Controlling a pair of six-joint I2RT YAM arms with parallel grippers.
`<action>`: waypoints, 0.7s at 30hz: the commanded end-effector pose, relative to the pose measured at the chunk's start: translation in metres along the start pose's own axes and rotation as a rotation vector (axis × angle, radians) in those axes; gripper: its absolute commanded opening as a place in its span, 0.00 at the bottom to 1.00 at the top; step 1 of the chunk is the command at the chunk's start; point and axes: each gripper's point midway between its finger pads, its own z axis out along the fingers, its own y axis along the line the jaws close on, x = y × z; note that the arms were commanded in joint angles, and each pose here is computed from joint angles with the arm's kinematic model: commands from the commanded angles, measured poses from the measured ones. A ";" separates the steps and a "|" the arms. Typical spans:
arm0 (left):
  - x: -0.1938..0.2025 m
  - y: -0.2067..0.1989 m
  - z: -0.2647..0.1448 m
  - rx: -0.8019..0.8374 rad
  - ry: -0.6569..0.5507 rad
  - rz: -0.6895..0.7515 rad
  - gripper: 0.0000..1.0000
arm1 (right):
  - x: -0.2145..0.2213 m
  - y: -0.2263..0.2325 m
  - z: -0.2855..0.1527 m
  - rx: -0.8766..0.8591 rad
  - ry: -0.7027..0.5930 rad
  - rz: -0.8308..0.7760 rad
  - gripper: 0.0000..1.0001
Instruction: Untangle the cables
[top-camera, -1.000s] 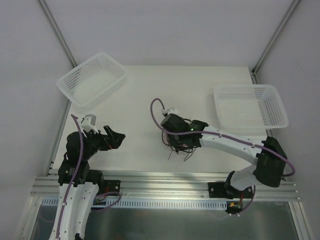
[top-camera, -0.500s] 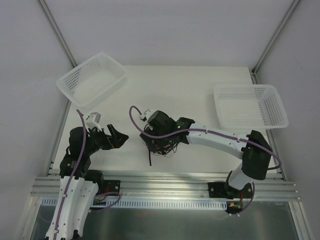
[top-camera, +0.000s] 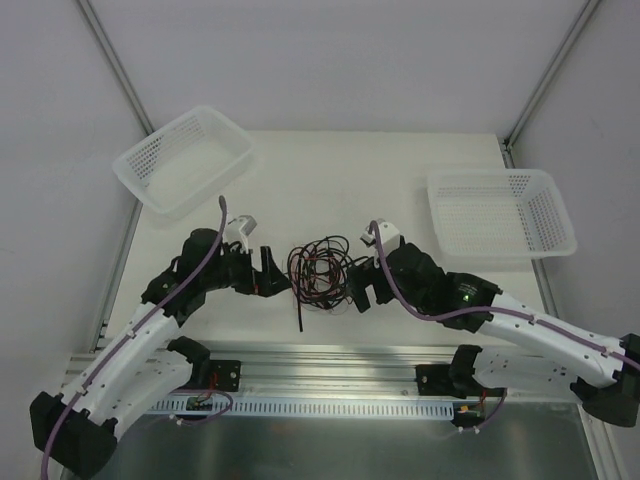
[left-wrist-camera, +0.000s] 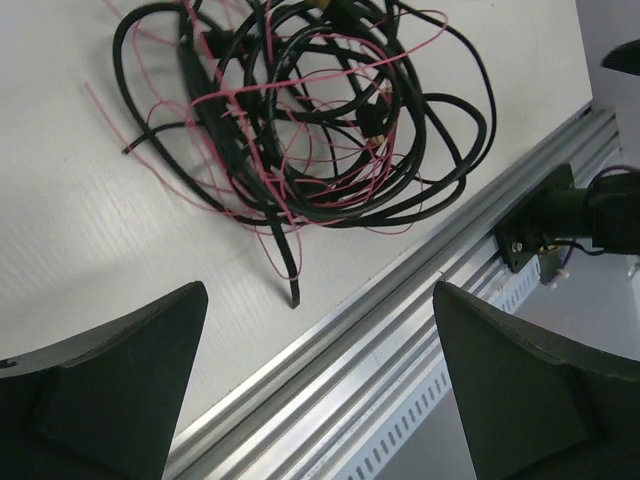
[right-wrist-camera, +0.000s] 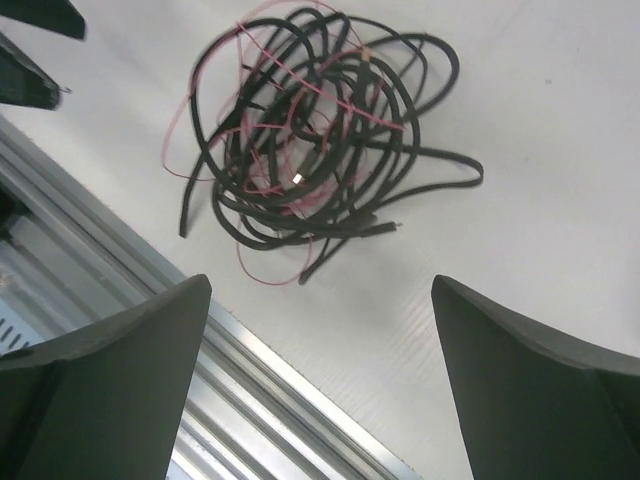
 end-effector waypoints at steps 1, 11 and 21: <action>-0.050 -0.026 0.003 0.002 -0.121 0.240 0.97 | 0.009 -0.014 0.000 0.050 -0.056 0.097 0.97; -0.058 -0.038 0.079 -0.108 0.066 0.706 0.98 | 0.030 -0.038 -0.015 0.104 -0.198 0.341 0.97; -0.059 -0.027 0.130 -0.294 0.136 0.829 0.69 | 0.042 -0.037 -0.010 0.068 -0.246 0.423 0.97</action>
